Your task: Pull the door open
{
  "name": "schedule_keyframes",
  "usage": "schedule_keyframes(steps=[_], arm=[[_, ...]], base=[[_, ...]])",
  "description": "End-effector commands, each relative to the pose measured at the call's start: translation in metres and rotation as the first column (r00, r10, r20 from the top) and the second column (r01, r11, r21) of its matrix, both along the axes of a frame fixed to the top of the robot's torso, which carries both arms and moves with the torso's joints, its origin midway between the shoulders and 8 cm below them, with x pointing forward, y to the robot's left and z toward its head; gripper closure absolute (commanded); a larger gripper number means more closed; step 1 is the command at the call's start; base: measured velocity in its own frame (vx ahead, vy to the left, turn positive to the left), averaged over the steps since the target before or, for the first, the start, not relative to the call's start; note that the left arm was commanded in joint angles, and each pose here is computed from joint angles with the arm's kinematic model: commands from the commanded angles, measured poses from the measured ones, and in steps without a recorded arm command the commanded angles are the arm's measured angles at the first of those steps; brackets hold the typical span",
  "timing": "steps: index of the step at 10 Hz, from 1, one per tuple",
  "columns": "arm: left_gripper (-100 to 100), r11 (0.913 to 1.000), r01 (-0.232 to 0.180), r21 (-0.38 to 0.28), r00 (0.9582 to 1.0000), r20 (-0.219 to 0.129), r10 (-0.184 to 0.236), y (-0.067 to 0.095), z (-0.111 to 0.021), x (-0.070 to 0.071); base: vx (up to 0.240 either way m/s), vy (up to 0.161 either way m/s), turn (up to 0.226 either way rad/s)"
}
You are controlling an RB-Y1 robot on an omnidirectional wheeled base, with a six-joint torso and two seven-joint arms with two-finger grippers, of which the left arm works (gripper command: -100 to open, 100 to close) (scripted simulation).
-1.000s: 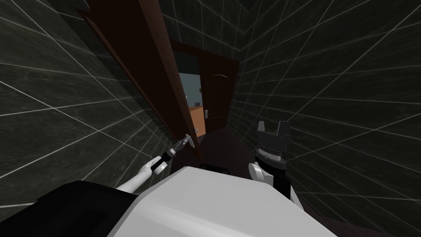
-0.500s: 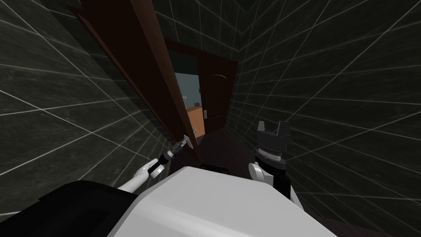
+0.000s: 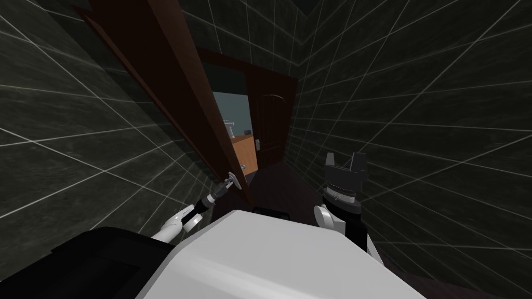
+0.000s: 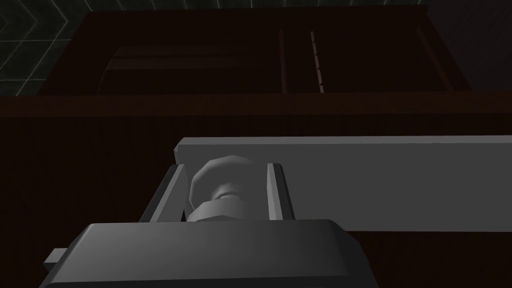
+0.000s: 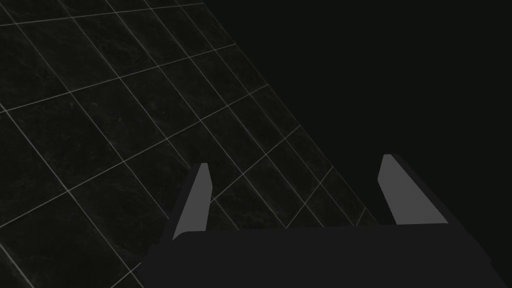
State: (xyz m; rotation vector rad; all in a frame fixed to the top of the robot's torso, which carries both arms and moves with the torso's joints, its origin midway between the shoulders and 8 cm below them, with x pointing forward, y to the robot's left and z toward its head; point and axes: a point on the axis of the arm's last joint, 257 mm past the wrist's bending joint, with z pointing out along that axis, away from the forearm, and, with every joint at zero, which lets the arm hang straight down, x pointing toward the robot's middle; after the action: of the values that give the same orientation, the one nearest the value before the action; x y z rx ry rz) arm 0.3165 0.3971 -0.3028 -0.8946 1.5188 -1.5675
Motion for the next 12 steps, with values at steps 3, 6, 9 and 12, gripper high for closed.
schedule_keyframes(steps=[3, 6, 9, 12], arm=[[-100, 1.0, -0.002, -0.004, 0.9998, -0.021, 0.002, 0.015, -0.001, -0.021], [-100, 0.9995, -0.031, -0.001, 0.9985, -0.044, 0.031, 0.038, 0.005, -0.03], [-100, 0.9988, -0.048, -0.002, 0.9981, -0.039, 0.048, 0.037, 0.006, -0.018], [-100, 0.9983, -0.058, -0.002, 0.9976, -0.037, 0.058, 0.039, 0.006, -0.013]], base=[[-0.02, -0.023, 0.036], [-0.159, 0.06, 0.195], [0.059, -0.031, -0.06], [0.182, -0.059, -0.051]])
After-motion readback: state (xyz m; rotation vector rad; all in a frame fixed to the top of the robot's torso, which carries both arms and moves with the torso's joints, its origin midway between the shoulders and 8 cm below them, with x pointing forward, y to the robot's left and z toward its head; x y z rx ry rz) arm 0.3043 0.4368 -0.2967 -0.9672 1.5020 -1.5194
